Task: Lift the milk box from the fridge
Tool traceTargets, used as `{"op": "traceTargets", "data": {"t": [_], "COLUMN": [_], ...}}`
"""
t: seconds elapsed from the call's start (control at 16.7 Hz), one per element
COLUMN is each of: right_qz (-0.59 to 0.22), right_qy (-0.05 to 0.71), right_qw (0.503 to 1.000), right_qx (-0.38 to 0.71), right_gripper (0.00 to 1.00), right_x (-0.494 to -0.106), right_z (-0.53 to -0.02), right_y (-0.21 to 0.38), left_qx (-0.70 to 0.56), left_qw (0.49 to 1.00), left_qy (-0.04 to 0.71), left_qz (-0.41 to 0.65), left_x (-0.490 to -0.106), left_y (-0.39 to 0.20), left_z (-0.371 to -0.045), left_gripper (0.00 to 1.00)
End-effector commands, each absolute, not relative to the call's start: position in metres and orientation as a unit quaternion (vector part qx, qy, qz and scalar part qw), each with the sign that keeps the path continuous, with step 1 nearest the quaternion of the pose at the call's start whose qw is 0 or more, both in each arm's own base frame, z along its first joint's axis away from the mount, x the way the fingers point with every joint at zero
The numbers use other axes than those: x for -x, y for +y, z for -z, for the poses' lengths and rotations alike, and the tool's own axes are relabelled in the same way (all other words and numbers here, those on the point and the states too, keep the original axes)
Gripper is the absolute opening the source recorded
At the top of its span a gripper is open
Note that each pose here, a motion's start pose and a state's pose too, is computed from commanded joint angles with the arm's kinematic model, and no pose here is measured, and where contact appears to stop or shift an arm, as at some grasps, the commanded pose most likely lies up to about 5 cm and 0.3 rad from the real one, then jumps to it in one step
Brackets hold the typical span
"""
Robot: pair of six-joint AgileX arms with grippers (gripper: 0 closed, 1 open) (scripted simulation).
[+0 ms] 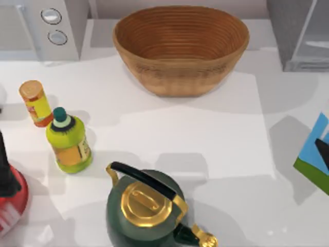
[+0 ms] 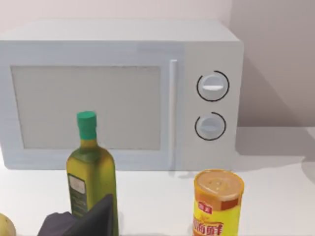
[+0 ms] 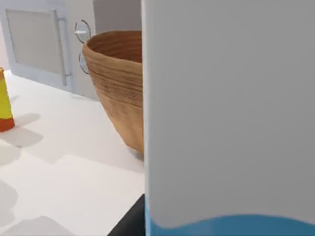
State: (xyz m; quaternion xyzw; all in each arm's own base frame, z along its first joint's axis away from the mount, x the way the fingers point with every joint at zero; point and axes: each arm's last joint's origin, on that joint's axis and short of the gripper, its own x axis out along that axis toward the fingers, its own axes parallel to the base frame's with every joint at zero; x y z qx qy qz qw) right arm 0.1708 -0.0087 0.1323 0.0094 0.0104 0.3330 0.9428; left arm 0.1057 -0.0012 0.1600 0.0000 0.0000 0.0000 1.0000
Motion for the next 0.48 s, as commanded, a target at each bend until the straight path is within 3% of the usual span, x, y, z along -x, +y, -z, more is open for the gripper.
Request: {"op": "traceTargets", "data": {"t": [0.48], "right_qz": [-0.373], "right_qy": [0.0], "right_qw": [0.928], "right_qx": [0.0], "right_gripper": [0.0], "right_x": [-0.1752], "right_z": [-0.1264], "right_y": [-0.0112], "left_qx": [0.0], "left_qw": [1.0], "left_qy": [0.0], "left_qz": [0.0], "left_x": [-0.1057], "left_y": [-0.0012], "left_z": [-0.16], "left_gripper": [1.0]}}
